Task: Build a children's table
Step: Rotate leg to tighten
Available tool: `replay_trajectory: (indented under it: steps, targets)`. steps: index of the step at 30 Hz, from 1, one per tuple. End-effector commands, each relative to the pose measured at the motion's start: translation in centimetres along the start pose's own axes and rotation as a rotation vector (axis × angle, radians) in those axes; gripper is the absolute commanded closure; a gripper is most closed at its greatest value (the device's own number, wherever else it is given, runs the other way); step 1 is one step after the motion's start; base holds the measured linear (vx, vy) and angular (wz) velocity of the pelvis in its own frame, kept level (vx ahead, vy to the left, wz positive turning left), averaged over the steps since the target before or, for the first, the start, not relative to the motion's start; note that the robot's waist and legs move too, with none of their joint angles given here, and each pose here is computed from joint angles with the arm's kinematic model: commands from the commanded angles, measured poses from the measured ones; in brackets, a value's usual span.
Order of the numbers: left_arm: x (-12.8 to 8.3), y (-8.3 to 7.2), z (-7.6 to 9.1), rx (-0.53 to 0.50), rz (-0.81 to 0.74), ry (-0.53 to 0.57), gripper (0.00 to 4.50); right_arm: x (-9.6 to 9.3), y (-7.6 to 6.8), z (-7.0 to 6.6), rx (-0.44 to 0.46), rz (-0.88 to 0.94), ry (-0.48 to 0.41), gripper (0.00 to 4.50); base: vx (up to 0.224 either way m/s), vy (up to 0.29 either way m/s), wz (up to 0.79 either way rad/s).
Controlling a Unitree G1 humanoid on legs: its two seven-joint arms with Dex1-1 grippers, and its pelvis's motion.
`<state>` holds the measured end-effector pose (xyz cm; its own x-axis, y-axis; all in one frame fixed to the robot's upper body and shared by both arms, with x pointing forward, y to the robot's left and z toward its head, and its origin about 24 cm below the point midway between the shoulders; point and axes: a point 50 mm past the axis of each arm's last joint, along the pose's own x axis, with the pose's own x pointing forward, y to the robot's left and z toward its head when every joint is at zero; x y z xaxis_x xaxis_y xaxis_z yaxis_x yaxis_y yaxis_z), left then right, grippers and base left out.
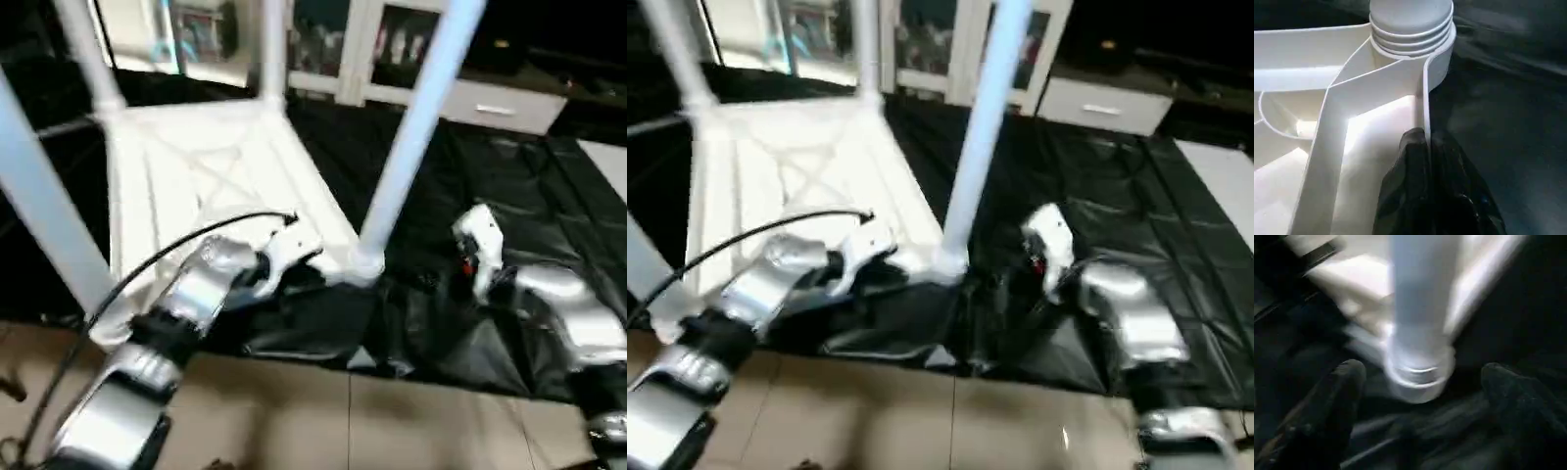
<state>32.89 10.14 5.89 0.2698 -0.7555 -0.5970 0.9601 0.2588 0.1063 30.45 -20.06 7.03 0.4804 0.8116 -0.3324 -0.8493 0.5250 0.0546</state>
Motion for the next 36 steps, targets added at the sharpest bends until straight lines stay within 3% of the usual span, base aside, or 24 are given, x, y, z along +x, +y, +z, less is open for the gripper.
replay_trajectory:
  steps: [1,9,15,17,26,36]
  targets:
    - [1.4,-2.6,-1.5,-0.012,-0.200,0.063,4.50,-0.1,0.4,0.2,-0.027,0.085,0.041,0.05,0.000,0.000,0.00]
    - [0.8,-3.0,-1.2,-0.001,-0.247,0.066,4.50,0.3,0.4,0.2,-0.064,0.163,0.088,0.05,0.000,0.000,0.00]
    - [0.6,-3.0,-1.1,0.004,-0.254,0.078,4.50,2.1,0.3,0.2,-0.148,0.202,0.141,0.05,0.000,0.000,0.00]
    - [0.6,-3.0,-1.1,0.004,-0.253,0.080,4.50,2.3,0.3,0.1,-0.155,0.212,0.149,0.33,0.000,0.000,0.00]
    - [0.5,-3.0,-1.3,-0.002,-0.254,0.091,4.50,2.9,0.3,0.1,-0.133,0.259,0.125,0.75,0.000,0.000,0.00]
    - [0.5,-3.1,-1.3,-0.010,-0.258,0.098,4.50,2.9,0.1,-0.1,-0.101,0.278,0.101,1.58,0.000,0.000,0.00]
